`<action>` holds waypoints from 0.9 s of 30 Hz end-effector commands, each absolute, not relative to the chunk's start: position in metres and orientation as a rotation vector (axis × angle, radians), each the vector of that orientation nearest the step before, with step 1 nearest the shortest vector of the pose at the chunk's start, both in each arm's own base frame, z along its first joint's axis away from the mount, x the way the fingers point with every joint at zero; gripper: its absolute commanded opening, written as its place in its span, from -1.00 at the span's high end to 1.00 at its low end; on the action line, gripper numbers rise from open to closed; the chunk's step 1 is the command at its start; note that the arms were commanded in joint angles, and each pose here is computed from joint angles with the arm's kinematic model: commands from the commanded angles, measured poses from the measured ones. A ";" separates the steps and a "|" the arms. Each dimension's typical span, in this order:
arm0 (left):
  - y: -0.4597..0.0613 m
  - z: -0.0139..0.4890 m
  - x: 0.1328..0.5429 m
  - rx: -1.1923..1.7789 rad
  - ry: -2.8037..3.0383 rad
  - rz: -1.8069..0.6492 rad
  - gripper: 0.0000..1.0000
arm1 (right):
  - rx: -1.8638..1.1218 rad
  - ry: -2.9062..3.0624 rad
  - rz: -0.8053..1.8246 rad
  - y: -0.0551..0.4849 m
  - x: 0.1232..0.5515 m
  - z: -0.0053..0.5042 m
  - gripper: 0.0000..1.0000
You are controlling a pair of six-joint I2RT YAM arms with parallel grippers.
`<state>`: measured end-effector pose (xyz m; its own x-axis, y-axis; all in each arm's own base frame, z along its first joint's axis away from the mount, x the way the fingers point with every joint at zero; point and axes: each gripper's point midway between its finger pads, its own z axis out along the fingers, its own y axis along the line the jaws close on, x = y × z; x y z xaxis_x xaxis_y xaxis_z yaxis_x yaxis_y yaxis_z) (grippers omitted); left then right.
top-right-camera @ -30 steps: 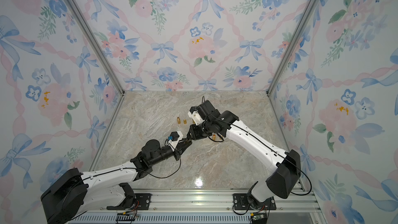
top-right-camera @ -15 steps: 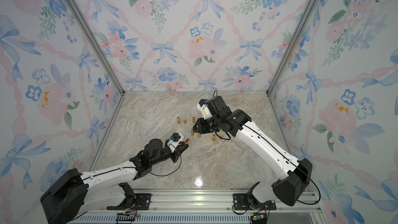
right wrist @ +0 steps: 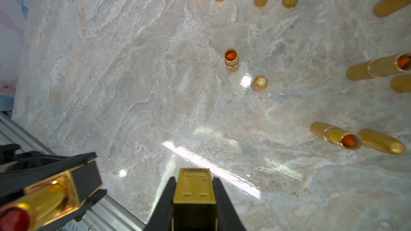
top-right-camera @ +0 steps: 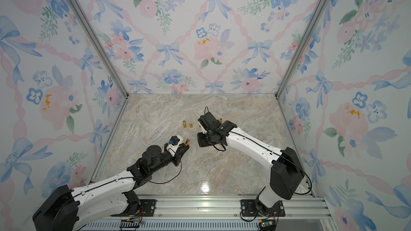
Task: Open the lipstick cap
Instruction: Place the cover at the center of the board.
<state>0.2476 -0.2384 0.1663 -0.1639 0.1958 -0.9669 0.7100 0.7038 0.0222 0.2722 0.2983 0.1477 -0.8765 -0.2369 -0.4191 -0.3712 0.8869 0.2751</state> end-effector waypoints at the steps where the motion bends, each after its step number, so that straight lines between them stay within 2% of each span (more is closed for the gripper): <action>1: -0.226 0.165 0.251 0.679 1.720 -0.496 1.00 | -0.420 2.627 0.439 0.310 0.282 0.132 0.60; 4: -0.221 0.168 0.251 0.658 1.711 -0.486 1.00 | -0.405 2.663 0.404 0.315 0.285 0.102 0.60; 11: -0.210 0.171 0.253 0.611 1.704 -0.473 1.00 | -0.433 2.659 0.317 0.327 0.289 0.072 0.60; 27: -0.201 0.170 0.258 0.550 1.718 -0.446 1.00 | -0.498 2.628 0.169 0.338 0.290 0.038 0.56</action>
